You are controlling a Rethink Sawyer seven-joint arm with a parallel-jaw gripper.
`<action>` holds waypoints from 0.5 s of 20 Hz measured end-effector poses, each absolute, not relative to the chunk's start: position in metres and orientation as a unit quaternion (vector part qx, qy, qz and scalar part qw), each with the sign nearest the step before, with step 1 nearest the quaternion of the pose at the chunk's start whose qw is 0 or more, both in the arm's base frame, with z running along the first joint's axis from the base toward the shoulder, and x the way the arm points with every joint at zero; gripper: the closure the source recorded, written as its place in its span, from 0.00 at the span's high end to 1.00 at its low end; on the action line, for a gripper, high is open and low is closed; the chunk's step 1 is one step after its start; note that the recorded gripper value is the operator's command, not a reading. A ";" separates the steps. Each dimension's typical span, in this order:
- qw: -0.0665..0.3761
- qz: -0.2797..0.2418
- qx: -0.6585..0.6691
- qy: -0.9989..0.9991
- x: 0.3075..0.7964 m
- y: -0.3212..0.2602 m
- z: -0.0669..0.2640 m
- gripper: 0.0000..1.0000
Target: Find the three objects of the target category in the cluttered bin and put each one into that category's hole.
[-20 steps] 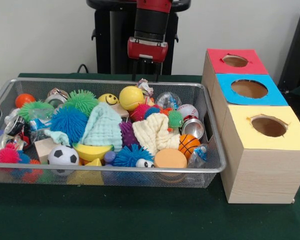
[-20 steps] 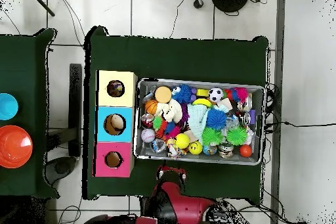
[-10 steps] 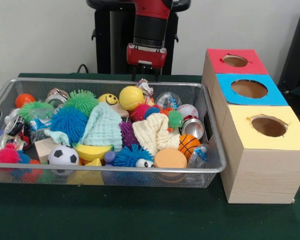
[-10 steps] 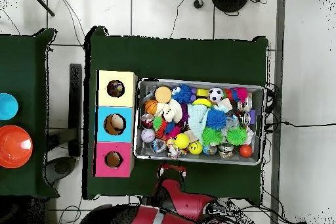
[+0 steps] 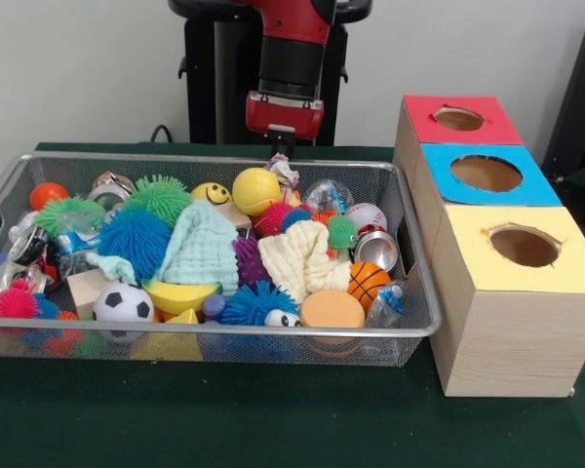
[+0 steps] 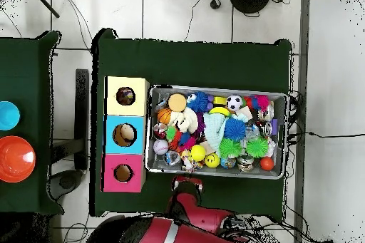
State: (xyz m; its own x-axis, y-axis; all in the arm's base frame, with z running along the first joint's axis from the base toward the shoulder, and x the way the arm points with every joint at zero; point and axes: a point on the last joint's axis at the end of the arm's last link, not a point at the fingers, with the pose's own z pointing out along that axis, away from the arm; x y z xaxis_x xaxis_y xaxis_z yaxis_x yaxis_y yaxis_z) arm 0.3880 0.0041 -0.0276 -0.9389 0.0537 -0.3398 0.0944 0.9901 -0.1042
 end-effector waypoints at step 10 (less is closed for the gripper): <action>0.170 -0.061 0.037 0.983 0.388 0.002 -0.029 1.00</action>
